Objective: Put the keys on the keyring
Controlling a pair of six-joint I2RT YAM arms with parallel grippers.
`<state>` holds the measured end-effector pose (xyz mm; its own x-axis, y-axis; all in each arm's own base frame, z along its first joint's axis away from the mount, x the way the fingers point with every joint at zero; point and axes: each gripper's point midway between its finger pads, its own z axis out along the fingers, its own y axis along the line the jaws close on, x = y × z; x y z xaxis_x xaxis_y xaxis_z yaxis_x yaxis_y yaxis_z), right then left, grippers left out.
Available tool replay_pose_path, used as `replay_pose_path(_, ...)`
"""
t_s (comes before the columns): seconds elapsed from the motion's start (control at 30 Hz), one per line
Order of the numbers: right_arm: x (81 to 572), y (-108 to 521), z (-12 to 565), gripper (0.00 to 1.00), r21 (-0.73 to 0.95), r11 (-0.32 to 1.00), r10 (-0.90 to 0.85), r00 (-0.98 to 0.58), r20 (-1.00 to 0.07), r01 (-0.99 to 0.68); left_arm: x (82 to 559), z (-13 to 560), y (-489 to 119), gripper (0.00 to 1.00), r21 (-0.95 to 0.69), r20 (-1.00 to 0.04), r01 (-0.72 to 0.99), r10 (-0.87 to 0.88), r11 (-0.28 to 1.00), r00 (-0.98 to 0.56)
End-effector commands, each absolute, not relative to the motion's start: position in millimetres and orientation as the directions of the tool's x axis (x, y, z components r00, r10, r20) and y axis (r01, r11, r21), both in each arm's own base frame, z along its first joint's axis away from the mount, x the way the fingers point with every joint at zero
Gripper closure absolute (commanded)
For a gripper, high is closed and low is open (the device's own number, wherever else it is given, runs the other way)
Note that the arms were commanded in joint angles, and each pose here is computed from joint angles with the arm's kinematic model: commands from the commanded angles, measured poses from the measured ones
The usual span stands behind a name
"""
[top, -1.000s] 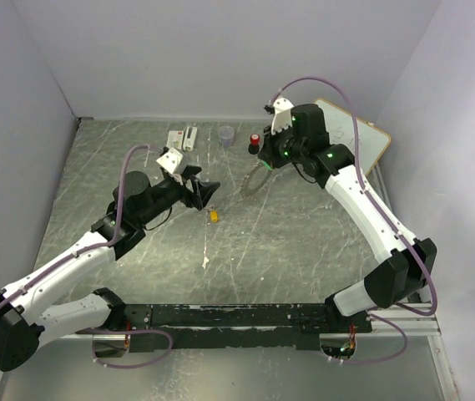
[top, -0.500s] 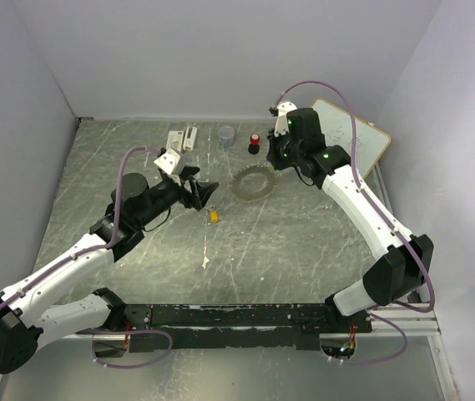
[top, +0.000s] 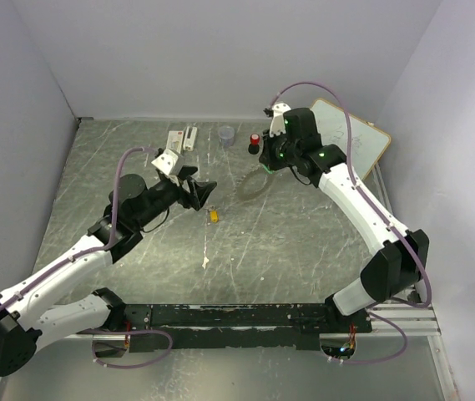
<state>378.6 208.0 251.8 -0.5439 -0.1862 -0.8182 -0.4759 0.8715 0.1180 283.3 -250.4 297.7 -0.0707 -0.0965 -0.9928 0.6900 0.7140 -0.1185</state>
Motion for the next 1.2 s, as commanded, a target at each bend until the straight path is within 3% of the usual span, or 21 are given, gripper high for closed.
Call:
replay_pose_path(0.0,379.2,231.4,262.0,1.0,0.166,0.821,-0.17,-0.511,-0.843,-0.546,283.7,307.9,-240.6,0.21,-0.112,-0.993,0.666,-0.112,0.738,-0.042)
replay_pose_path(0.7,375.7,233.2,235.1,1.0,0.167,0.817,-0.187,-0.527,-0.829,-0.552,283.8,306.1,-243.7,0.21,-0.118,-0.992,0.674,-0.115,0.729,-0.049)
replay_pose_path(1.17,440.5,257.7,209.7,1.0,0.117,0.82,-0.189,-0.457,-0.869,-0.561,282.3,311.0,-238.0,0.21,-0.109,-0.993,0.661,-0.111,0.742,-0.039)
